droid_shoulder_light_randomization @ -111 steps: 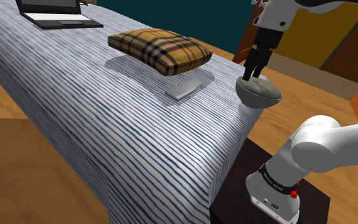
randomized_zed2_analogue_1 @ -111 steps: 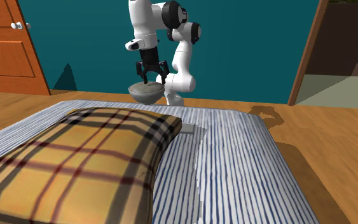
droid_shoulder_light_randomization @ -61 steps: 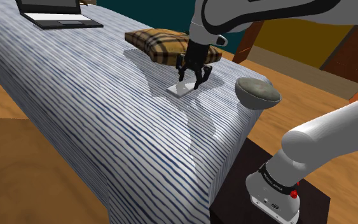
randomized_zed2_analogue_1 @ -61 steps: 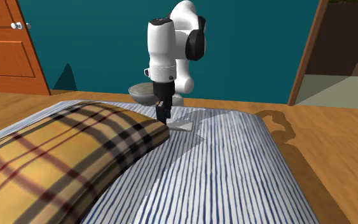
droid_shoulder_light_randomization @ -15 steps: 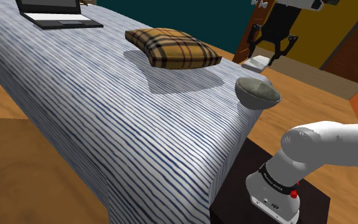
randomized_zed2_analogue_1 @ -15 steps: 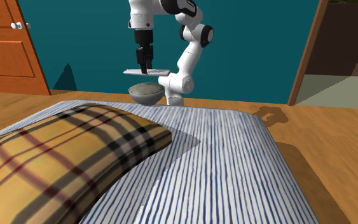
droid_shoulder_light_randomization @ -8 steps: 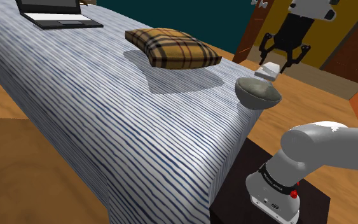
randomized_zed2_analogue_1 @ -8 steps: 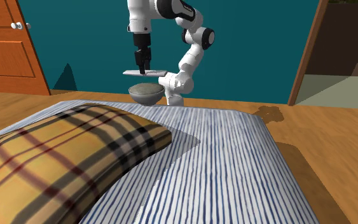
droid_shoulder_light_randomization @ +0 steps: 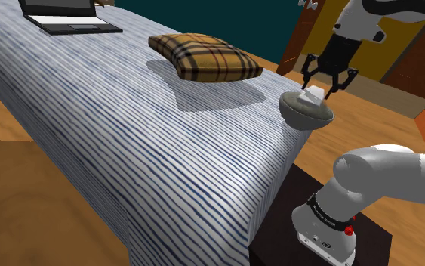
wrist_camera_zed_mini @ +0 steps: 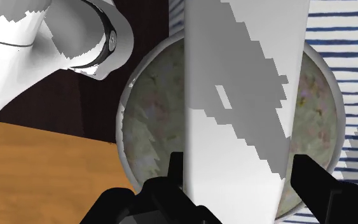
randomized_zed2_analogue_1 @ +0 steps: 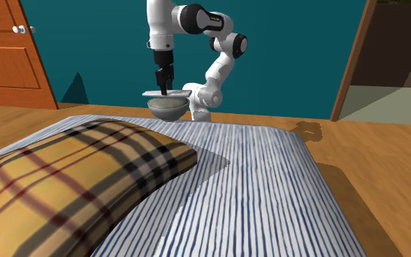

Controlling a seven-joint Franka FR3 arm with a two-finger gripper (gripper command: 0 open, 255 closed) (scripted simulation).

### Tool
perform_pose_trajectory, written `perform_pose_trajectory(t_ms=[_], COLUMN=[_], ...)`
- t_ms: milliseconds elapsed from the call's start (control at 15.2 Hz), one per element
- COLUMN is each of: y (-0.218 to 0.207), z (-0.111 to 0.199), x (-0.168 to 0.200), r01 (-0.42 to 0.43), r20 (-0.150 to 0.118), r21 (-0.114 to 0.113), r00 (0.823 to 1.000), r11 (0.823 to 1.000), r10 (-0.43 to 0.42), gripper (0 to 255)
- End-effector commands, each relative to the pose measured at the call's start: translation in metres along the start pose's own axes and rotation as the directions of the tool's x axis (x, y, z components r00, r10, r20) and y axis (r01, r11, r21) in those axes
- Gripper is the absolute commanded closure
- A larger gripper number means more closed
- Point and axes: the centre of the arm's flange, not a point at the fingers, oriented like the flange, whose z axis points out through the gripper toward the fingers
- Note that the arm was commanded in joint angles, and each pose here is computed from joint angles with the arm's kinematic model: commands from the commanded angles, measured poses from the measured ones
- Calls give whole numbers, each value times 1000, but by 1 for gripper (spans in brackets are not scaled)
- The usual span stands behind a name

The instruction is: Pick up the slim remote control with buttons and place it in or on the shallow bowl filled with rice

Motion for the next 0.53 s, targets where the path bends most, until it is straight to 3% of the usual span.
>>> perform_pose_trajectory(t_ms=[0, 462], y=[0, 0], z=[10, 14], x=[-1, -1], r01=[0, 0], r20=[0, 0], r21=[1, 1], r00=[1000, 1000], r11=[1000, 1000], r10=[0, 0], gripper=[255, 255])
